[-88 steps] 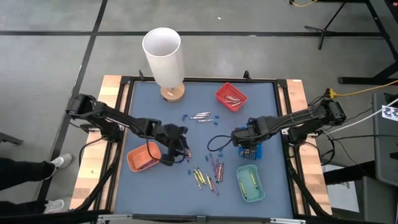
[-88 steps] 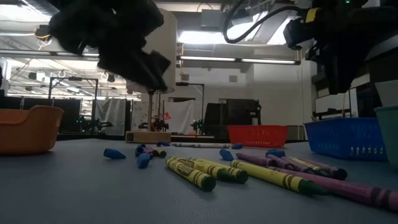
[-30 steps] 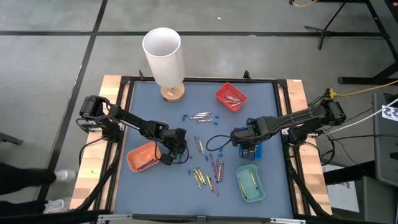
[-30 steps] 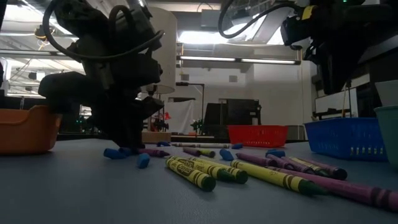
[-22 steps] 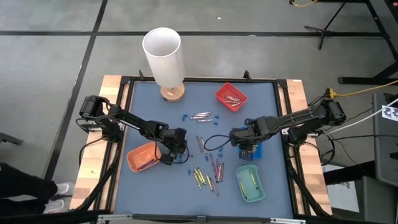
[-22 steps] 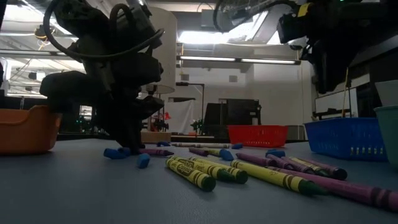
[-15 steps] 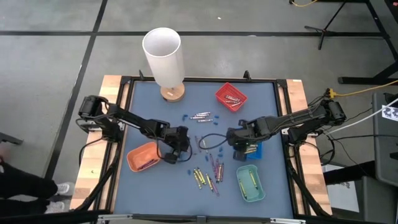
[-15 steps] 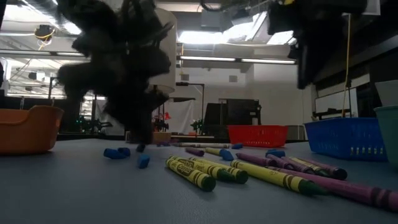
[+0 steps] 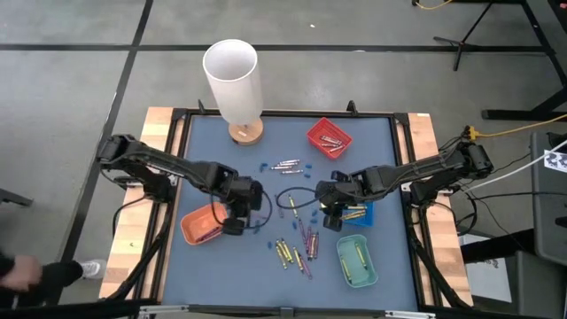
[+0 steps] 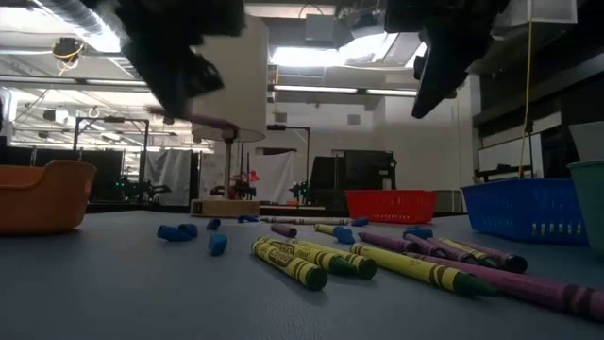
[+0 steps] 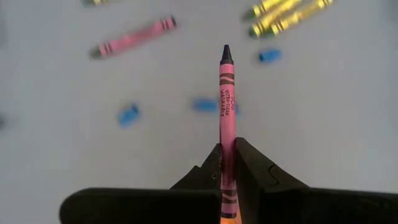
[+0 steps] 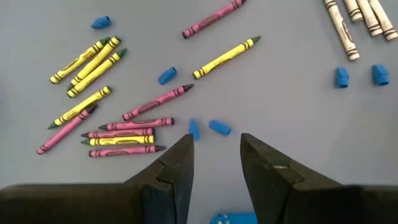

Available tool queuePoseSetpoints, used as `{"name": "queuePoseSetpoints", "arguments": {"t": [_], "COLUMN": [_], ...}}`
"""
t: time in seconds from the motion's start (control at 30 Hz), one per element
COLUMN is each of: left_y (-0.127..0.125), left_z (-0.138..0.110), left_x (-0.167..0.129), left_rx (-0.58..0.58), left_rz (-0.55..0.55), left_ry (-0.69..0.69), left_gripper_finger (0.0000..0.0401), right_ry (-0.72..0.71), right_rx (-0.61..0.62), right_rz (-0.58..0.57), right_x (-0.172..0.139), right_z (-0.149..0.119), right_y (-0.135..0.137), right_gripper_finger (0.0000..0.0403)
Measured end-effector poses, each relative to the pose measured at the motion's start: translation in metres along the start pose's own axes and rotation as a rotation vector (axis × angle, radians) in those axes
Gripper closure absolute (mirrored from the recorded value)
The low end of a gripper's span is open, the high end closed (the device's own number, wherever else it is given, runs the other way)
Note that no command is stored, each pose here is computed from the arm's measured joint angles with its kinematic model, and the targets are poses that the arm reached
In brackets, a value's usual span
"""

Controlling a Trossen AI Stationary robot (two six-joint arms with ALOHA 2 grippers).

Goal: Sort crayons
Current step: Put the violet crayon into the orange bin

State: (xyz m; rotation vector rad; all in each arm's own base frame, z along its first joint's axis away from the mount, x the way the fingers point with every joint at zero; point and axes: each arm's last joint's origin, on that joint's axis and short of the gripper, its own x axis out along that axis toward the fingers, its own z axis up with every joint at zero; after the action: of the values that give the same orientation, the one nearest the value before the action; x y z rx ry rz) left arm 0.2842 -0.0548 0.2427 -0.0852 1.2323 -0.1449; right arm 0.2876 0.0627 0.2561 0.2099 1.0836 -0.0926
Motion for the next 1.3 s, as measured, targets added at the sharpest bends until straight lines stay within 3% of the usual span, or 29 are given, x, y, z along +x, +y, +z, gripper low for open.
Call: {"name": "queuePoseSetpoints", "arguments": {"t": [0.3, 0.63, 0.93, 1.1, 1.3], "left_y": [-0.036, -0.067, -0.085, -0.086, -0.087], "left_z": [-0.028, -0.06, -0.083, -0.084, -0.083], "left_x": [-0.013, -0.017, -0.009, -0.009, -0.009], "left_rx": [-0.254, -0.445, -0.45, -0.478, -0.482], "left_rz": [0.075, 0.24, 0.307, 0.351, 0.359], "left_ry": [0.19, 0.321, 0.353, 0.304, 0.274], "left_gripper_finger": [0.0395, 0.0395, 0.0388, 0.0356, 0.0311], "right_ry": [-0.137, -0.247, -0.2, -0.196, -0.185], "right_rx": [0.012, 0.032, 0.023, 0.023, 0.034], "right_rz": [-0.115, -0.086, -0.107, -0.121, -0.216], "right_x": [-0.001, 0.013, 0.066, 0.094, 0.119], "right_z": [0.009, 0.023, 0.026, 0.026, 0.022], "right_y": [-0.001, 0.006, 0.011, 0.013, 0.011], "right_gripper_finger": [0.0274, 0.0274, 0.0274, 0.0274, 0.0274]}}
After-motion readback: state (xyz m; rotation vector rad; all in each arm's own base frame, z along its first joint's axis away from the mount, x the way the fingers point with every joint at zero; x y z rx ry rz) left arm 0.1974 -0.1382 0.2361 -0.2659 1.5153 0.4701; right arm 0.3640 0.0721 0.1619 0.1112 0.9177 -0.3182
